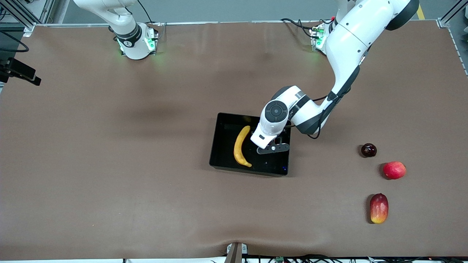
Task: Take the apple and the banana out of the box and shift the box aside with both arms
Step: 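Grasp the apple with the left gripper and carry it beside the plum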
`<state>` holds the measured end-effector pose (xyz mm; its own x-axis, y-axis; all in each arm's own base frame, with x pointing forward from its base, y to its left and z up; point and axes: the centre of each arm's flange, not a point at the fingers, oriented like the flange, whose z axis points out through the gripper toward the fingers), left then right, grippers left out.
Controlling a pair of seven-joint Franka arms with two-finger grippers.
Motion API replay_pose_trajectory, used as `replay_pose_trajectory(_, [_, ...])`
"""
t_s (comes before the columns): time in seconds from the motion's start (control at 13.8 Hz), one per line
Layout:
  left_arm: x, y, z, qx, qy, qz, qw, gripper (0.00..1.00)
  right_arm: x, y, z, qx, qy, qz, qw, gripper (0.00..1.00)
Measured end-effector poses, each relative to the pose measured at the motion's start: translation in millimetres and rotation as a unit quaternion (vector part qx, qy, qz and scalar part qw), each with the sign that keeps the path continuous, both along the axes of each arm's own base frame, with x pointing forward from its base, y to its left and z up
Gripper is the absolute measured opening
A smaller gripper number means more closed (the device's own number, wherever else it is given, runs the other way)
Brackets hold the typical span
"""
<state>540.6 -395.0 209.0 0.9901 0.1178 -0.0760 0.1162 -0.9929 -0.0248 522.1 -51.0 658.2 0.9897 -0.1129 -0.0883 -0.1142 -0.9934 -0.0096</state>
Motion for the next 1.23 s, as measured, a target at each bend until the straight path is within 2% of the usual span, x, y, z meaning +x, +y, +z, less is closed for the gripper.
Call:
replay_pose_trajectory(0.07, [2,-1,3,-0.001,-0.003,-0.002,1.000,0.65,1,0,-1,0.000,0.001,0.000,1.000,1.00])
replay_pose_trajectory(0.29, [16,0,36,-0.004,-0.025,-0.015,1.000,0.65,9,1,-13,-0.001,0.012,0.000,1.000,1.00])
replay_pose_trajectory(0.51, [37,15,107,0.014,-0.050,-0.010,0.999,0.65,21,2,-30,-0.004,0.027,0.000,1.000,1.00])
replay_pose_trajectory(0.72, [70,60,178,0.009,-0.060,-0.010,0.998,0.65,34,4,-54,-0.006,0.049,0.001,0.999,1.00])
replay_pose_trajectory(0.94, [109,146,211,-0.004,-0.051,-0.032,0.998,0.65,39,5,-64,-0.007,0.058,0.001,0.998,1.00])
replay_pose_trajectory(1.09, [126,219,198,-0.002,-0.027,-0.053,0.998,0.65,39,4,-63,-0.008,0.057,0.000,0.998,1.00])
replay_pose_trajectory(1.23, [133,281,167,-0.003,-0.002,-0.064,0.998,0.65,40,3,-66,-0.010,0.059,0.000,0.998,1.00])
